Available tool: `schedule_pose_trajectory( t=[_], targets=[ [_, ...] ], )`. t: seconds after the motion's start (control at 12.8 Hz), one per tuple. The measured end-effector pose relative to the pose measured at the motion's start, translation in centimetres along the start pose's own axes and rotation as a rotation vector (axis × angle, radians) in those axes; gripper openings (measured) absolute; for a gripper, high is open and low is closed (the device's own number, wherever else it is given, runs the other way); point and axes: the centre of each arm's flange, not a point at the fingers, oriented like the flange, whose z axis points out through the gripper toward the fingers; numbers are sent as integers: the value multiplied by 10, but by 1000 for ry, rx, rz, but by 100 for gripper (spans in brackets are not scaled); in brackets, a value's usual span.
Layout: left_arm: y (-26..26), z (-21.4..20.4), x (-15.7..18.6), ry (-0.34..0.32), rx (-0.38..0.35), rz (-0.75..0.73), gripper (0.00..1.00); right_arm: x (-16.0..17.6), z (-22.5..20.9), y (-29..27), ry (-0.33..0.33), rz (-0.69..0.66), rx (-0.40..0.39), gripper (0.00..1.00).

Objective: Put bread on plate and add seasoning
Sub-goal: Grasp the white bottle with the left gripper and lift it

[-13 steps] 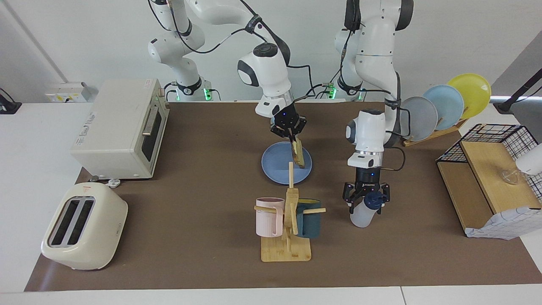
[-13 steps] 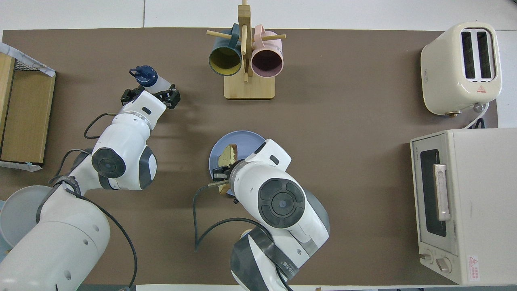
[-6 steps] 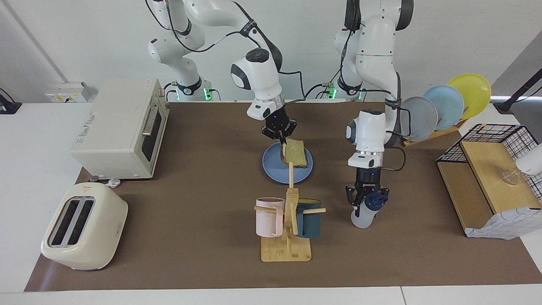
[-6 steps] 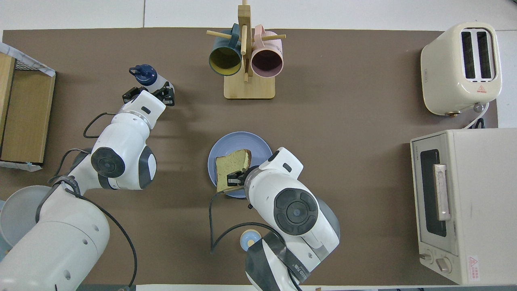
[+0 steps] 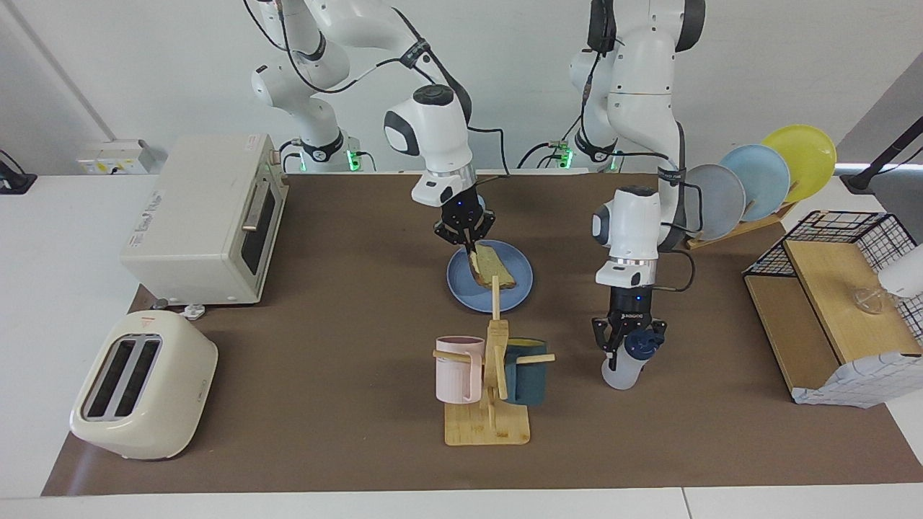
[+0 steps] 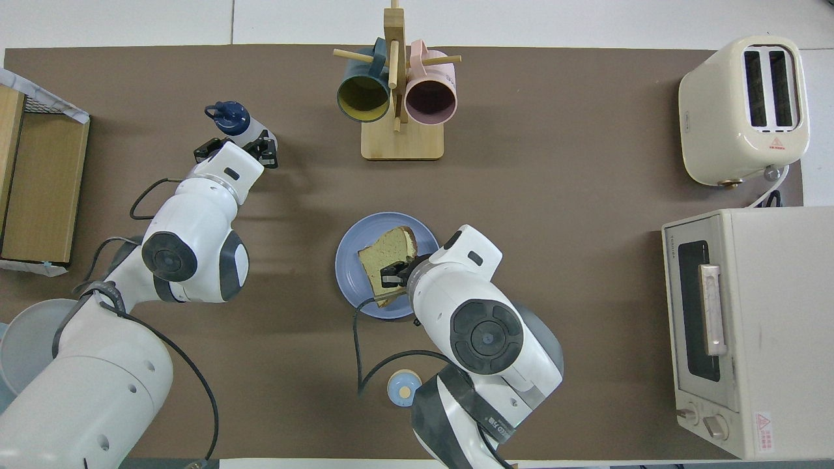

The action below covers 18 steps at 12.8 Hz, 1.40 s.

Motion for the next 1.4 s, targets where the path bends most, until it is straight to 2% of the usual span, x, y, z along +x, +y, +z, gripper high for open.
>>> schedule_pose_trajectory(
  t=[0.39,0.62,1.01,1.32,1.4],
  targets=[
    [-8,-11,45,-93,-8,-33,46,10,-9,5,49,95,30,7],
    [-9,-24,66,-108,-19,-36,46,11,-10,4,77,169,57,7],
    [-10,-32,74,-123,-28,4,46,-2,5,18,46,230,30,7],
    [-16,-46,102,-191,-40,-5,46,-11,9,25,47,236,31,7],
    [-17,-51,110,-202,-43,-8,46,-11,9,26,48,240,31,13]
  ],
)
